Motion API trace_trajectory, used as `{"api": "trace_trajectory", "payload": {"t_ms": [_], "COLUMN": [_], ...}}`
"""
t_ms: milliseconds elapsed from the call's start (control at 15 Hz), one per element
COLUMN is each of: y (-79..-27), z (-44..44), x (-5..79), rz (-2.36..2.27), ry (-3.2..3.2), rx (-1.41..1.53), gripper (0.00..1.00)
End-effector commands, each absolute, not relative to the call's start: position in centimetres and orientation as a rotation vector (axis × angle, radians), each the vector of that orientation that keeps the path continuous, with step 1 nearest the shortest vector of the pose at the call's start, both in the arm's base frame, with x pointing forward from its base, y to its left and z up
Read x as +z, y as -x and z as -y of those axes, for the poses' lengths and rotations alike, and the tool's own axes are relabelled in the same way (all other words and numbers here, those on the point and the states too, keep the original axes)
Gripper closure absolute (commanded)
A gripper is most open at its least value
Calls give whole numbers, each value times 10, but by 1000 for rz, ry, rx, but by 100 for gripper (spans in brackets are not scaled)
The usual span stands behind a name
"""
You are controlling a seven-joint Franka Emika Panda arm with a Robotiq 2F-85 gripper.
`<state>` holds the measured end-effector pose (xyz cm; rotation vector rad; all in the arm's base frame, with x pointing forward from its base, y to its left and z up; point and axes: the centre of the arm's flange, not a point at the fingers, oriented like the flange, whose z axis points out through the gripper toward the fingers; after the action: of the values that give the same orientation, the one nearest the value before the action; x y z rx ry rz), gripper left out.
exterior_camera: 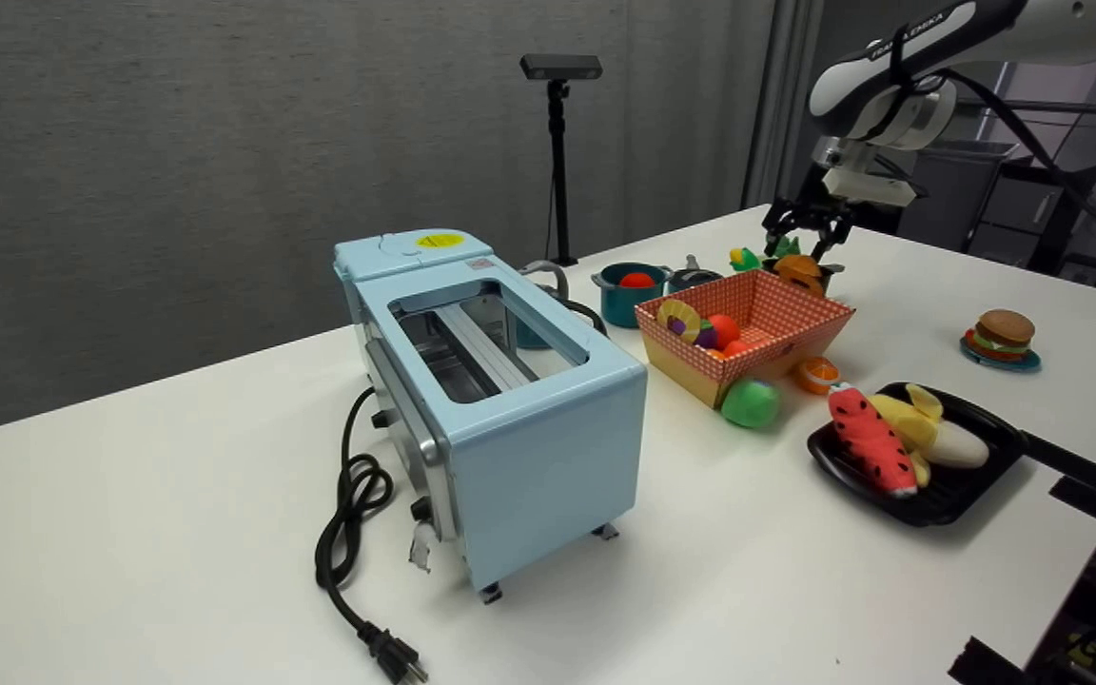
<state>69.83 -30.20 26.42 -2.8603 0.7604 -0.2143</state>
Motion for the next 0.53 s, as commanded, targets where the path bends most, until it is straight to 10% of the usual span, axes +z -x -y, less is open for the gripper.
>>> {"api": "trace_trajectory", "payload": {"t_ms": [0,333,400,467], "y": [-706,-706,-706,-706], "z": [297,294,294,294], "x": [258,257,256,256], "rz": [-767,-765,-769,-770], "ry": [2847,2848,2848,2848], "rx": [-204,-199,-198,-199], "gripper": [0,0,25,26]}}
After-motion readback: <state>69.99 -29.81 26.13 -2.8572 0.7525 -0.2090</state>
